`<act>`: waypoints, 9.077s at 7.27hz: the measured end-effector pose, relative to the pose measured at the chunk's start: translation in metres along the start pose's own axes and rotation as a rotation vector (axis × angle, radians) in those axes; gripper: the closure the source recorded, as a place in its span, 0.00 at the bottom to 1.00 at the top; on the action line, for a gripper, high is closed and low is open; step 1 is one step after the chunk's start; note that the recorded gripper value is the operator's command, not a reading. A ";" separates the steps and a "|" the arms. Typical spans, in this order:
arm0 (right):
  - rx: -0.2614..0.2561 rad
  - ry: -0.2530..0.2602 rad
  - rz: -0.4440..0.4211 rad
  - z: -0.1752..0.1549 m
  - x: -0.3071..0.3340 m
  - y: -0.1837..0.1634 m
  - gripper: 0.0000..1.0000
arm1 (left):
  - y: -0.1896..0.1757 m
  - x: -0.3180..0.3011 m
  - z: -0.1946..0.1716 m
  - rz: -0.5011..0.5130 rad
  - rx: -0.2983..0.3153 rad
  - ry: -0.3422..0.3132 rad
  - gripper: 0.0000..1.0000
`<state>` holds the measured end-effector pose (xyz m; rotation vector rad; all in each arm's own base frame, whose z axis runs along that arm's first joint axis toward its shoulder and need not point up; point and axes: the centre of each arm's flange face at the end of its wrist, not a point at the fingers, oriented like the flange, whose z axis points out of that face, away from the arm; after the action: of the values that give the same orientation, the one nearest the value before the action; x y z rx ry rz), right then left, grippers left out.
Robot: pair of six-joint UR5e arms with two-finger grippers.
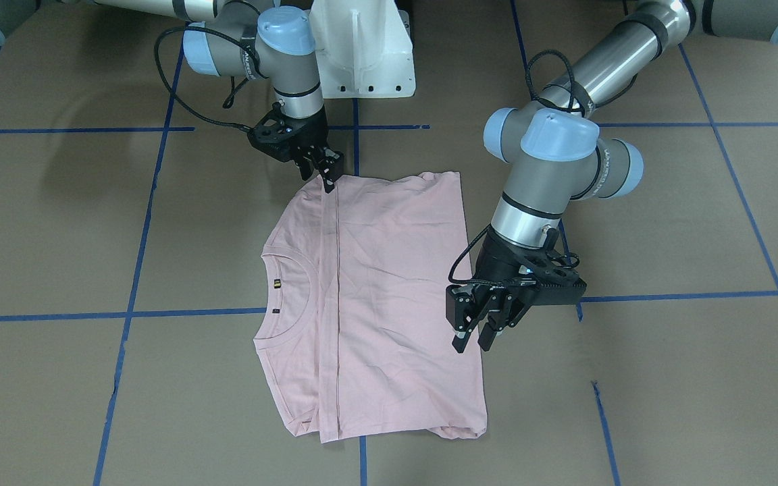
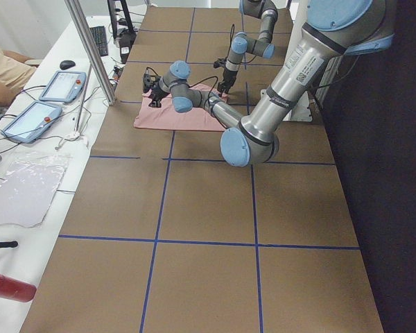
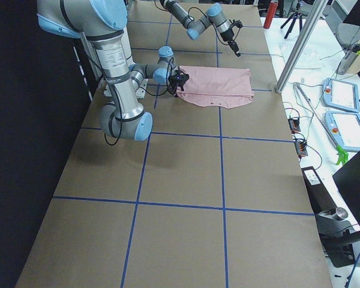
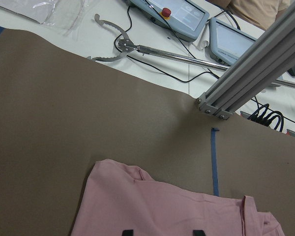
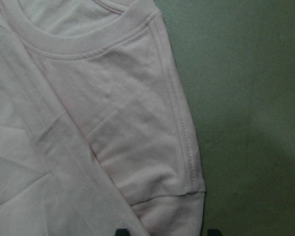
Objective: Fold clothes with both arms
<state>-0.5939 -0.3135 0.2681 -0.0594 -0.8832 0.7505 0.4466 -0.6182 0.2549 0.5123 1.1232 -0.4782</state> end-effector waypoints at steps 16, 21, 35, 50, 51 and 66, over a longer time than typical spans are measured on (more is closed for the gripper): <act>-0.038 -0.022 -0.032 -0.071 0.014 0.002 1.00 | 0.261 -0.047 -0.118 -0.206 -0.252 -0.180 0.40; -0.043 -0.027 -0.032 -0.073 0.012 0.003 1.00 | 0.323 -0.049 -0.133 -0.225 -0.310 -0.308 0.38; -0.058 -0.043 -0.030 -0.084 0.011 0.003 1.00 | 0.338 -0.065 -0.125 -0.214 -0.320 -0.351 0.44; -0.025 -0.048 -0.010 -0.171 0.014 -0.051 1.00 | 0.273 0.027 -0.229 -0.279 -0.330 -0.216 1.00; 0.003 -0.043 0.003 -0.164 -0.021 -0.085 1.00 | 0.235 0.041 -0.204 -0.231 -0.263 -0.198 1.00; 0.041 -0.007 -0.204 -0.021 -0.120 -0.473 0.00 | -0.022 -0.048 0.002 0.158 0.003 -0.070 0.40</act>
<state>-0.3571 -0.7360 0.3350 0.0691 -0.8654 0.5778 0.4179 -0.6321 0.2971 0.5783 1.0063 -0.3574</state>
